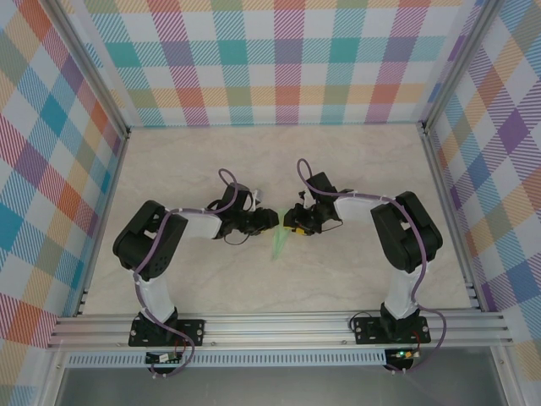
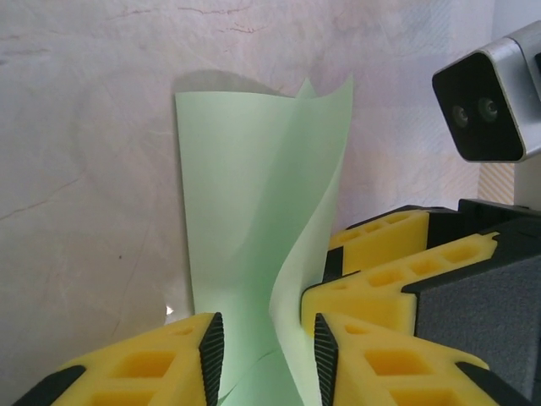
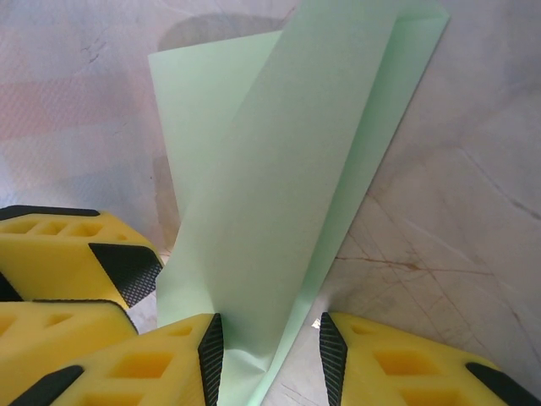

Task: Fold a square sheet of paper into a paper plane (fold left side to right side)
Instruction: Fold the wing for the fifth time at the center of the table.

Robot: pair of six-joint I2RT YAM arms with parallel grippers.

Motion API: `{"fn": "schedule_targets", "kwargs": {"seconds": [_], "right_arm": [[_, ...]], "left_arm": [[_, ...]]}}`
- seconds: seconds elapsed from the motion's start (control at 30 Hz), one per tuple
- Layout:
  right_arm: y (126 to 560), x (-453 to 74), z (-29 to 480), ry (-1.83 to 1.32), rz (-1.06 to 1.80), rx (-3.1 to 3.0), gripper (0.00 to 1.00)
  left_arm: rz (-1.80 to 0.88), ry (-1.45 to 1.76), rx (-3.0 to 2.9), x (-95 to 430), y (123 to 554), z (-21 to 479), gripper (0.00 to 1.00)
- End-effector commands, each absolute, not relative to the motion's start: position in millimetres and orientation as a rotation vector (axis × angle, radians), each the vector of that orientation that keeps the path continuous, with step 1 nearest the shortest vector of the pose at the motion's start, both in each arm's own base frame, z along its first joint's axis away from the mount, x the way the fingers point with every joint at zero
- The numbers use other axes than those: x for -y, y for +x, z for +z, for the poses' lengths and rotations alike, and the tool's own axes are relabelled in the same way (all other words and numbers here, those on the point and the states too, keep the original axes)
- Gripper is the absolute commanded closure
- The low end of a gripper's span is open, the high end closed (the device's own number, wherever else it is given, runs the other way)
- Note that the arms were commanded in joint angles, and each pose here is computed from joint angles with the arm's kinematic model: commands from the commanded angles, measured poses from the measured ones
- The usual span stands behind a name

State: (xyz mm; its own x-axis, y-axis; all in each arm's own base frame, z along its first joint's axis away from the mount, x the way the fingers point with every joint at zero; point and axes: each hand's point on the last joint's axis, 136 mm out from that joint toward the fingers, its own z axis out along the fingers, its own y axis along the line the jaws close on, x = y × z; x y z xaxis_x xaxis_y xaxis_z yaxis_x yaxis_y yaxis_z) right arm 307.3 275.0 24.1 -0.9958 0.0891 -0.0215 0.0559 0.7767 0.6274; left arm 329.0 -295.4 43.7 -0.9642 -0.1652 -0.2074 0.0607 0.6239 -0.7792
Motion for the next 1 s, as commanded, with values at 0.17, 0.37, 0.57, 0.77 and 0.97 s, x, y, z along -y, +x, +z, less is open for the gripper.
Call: {"fn": "schedule_targets", "kwargs": {"seconds": [0.17,0.37,0.57,0.77,0.97], "right_arm": [[300.8,-271.7,17.2,0.118,0.975,-2.965,0.62],[300.2,-271.3,16.0,0.122,0.972,-2.968,0.62],[299.7,-271.5,15.4,0.12,0.97,-2.97,0.62],[300.1,-271.7,15.3,0.12,0.971,-2.97,0.62],[299.1,-271.9,14.8,0.117,0.97,-2.973,0.62]], "left_arm": [[-1.345,-0.072,-2.532,306.8,342.0,56.6,0.73],[-1.315,-0.079,-2.556,304.0,340.9,49.2,0.76],[-1.249,-0.089,-2.597,297.5,338.9,40.5,0.74],[-1.304,-0.077,-2.585,303.9,338.4,42.6,0.77],[-1.281,-0.085,-2.598,301.7,337.2,38.3,0.92]]}}
